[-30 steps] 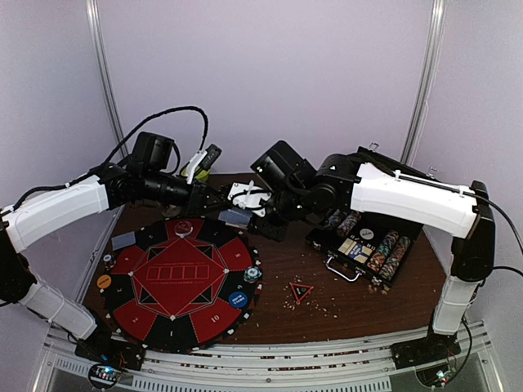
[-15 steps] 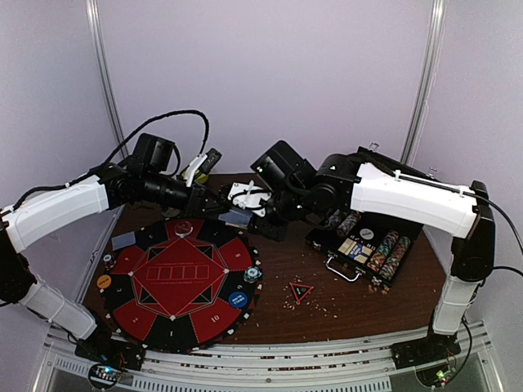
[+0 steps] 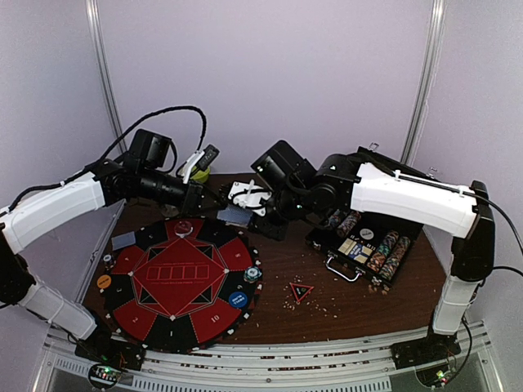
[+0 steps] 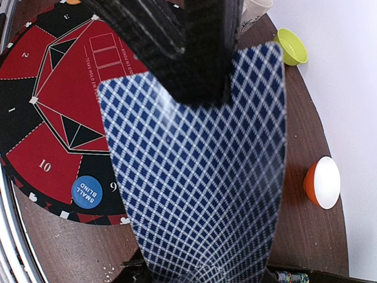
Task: Distribute texas hold em gaming equipment
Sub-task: Pick up the poker card from the face-down deck piles.
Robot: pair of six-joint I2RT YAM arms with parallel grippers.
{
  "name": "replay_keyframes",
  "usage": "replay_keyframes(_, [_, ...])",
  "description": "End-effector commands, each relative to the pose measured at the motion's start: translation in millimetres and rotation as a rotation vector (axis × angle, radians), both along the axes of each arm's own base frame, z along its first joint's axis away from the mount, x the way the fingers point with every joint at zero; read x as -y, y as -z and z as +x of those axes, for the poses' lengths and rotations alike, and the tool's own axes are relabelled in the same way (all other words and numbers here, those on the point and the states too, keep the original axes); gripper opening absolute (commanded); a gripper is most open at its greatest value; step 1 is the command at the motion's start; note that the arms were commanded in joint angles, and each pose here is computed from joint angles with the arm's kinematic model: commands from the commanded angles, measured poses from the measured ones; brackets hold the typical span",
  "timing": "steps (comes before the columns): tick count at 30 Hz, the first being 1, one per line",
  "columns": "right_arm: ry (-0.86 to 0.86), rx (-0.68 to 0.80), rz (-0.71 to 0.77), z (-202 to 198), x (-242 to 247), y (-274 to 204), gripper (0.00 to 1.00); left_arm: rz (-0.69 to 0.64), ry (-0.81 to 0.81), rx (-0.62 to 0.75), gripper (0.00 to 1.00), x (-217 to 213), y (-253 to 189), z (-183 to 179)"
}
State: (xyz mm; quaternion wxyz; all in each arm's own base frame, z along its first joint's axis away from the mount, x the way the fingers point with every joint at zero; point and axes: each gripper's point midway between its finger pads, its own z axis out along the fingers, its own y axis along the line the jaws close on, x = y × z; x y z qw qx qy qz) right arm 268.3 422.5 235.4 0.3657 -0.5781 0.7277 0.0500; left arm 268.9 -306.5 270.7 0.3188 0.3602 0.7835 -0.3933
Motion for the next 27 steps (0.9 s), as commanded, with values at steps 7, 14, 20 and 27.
replay_keyframes(7, [0.020,0.038,0.017,4,9,-13,0.38,-0.100,-0.008,0.060,0.00,-28,-47,2])
replay_keyframes(14, [0.022,0.039,0.019,5,8,-14,0.38,-0.146,-0.152,0.072,0.00,-85,-60,22])
replay_keyframes(20, [0.020,0.039,0.027,5,8,-17,0.38,-0.043,-0.460,0.050,0.00,-177,-40,64])
replay_keyframes(27, [0.019,0.040,0.031,3,10,-19,0.38,0.018,-0.880,0.010,0.00,-306,0,98])
